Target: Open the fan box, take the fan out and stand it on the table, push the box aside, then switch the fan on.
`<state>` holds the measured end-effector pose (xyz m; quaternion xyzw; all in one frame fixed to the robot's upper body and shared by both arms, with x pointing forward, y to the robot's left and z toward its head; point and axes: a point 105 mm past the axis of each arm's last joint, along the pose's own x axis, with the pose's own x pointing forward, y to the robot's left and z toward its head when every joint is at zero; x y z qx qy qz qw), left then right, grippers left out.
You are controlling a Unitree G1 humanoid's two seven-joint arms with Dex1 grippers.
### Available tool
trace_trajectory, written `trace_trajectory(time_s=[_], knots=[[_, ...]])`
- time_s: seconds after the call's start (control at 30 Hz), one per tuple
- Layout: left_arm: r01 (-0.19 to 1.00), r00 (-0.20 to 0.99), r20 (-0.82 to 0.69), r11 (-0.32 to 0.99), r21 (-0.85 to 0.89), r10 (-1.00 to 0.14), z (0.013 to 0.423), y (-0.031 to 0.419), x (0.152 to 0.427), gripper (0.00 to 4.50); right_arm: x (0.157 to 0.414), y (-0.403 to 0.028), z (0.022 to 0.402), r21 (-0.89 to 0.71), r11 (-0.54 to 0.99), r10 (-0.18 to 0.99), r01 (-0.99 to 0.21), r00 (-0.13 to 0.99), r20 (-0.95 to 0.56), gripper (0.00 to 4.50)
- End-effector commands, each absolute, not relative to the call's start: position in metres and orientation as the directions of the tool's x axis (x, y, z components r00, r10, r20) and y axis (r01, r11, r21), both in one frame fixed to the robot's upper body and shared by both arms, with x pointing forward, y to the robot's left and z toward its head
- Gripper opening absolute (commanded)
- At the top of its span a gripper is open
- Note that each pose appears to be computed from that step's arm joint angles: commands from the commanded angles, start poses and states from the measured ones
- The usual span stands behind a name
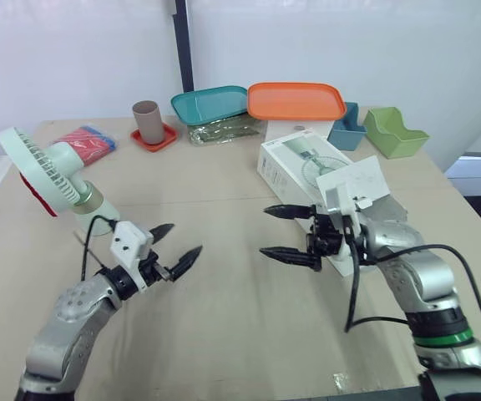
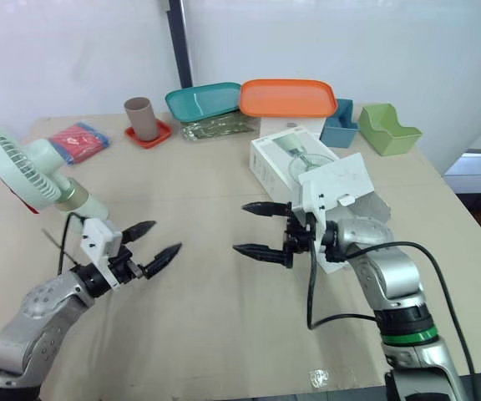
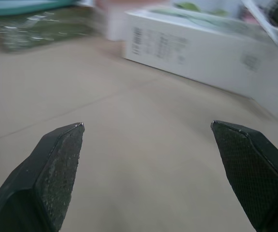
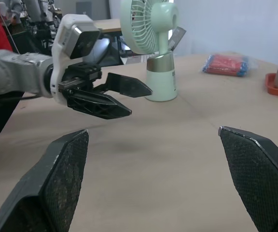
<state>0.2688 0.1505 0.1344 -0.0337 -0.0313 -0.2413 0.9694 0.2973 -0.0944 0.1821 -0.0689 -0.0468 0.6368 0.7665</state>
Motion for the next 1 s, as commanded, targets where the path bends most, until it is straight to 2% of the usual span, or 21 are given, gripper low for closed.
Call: trace_trajectory(time_s=[0.03, 0.13, 0.2, 0.3, 0.47, 0.6, 0.7, 1.0], knots=[[0.274, 0.955, 0.125, 0.962, -0.015, -0.270, 0.150, 0.172, 0.262, 4.50, 0.298, -0.090, 0.184, -0.236, 0.144, 0.987, -0.961, 0.156, -0.034, 4.40], [0.046, 0.991, 0.129, 0.999, -0.013, -0.044, 0.151, 0.197, 0.254, 4.50, 0.300, -0.085, 0.182, -0.259, 0.135, 0.988, -0.956, 0.150, -0.038, 4.40], [-0.062, 0.984, 0.166, 0.998, -0.022, 0.065, 0.157, 0.210, 0.247, 4.50, 0.300, -0.084, 0.181, -0.264, 0.126, 0.989, -0.956, 0.141, -0.037, 4.40], [-0.181, 0.959, 0.223, 0.983, -0.005, 0.177, 0.167, 0.225, 0.238, 4.50, 0.300, -0.082, 0.182, -0.260, 0.117, 0.992, -0.958, 0.126, -0.018, 4.40], [-0.309, 0.917, 0.256, 0.951, -0.034, 0.307, 0.172, 0.243, 0.228, 4.50, 0.302, -0.081, 0.185, -0.249, 0.098, 0.995, -0.963, 0.098, 0.013, 4.40], [-0.344, 0.900, 0.266, 0.937, -0.054, 0.346, 0.173, 0.250, 0.222, 4.50, 0.308, -0.080, 0.202, -0.202, 0.125, 0.988, -0.971, 0.103, 0.117, 4.40], [-0.299, 0.916, 0.252, 0.950, -0.094, 0.313, 0.169, 0.247, 0.222, 4.50, 0.313, -0.078, 0.215, -0.196, 0.154, 0.976, -0.968, 0.118, 0.184, 4.40], [-0.279, 0.910, 0.290, 0.955, -0.099, 0.296, 0.180, 0.253, 0.225, 4.50, 0.311, -0.077, 0.198, -0.295, 0.104, 0.994, -0.950, 0.086, 0.073, 4.40]])
